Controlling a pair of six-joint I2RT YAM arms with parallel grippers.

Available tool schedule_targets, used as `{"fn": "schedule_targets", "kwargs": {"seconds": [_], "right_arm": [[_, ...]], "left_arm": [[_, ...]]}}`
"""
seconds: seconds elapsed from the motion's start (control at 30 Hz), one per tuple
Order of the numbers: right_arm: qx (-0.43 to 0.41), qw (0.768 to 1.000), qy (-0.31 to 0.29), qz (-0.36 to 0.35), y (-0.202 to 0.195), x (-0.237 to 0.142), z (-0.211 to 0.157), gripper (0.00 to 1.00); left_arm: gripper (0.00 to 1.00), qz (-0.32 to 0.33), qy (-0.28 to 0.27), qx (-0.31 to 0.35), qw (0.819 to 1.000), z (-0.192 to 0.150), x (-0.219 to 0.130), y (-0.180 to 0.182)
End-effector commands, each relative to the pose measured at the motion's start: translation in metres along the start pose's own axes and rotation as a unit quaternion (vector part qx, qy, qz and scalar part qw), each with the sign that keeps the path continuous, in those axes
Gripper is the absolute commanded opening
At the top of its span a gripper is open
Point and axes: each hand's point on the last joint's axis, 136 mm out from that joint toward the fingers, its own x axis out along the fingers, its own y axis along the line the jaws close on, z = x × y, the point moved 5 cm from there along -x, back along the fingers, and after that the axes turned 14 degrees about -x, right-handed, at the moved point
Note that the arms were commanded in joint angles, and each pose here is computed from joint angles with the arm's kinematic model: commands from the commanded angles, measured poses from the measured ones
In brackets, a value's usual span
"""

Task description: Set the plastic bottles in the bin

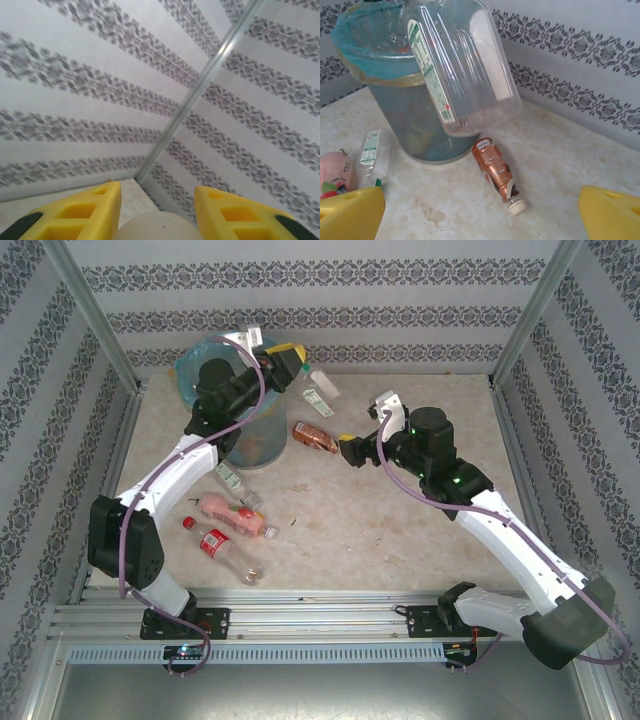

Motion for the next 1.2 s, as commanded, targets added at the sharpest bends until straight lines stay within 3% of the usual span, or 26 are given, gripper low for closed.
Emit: {"fn": "schedule_targets", "kwargs": {"seconds": [0.0,0.23,0.5,0.73,0.97,1.17], "right_arm": [[-0.021,0.999,-0.016,-0.029,-0.007,0.007,0.007,0.98],[-0.017,1.000,-0.012,-0.014,-0.006,0.016,0.008,0.98],[-0.004,1.000,-0.007,-0.002,-0.004,0.023,0.005,0.98],[-0.004,1.000,-0.002,0.006,-0.002,0.031,0.003,0.98],[-0.006,1.000,-0.004,0.019,0.000,0.040,0.006,0.98],[-0.010,1.000,-0.013,0.024,0.000,0.042,0.012,0.98]], "left_arm": [[0.00,0.018,-0.077,0.059,0.995,0.050,-0.016,-0.022],[0.00,0.147,-0.127,0.114,0.974,0.090,-0.062,-0.004],[0.00,0.237,-0.140,0.147,0.950,0.110,-0.100,0.011],[0.00,0.296,-0.112,0.160,0.935,0.111,-0.109,0.033],[0.00,0.323,-0.096,0.162,0.927,0.107,-0.117,0.048],[0.00,0.331,-0.052,0.174,0.926,0.098,-0.117,0.052]]}}
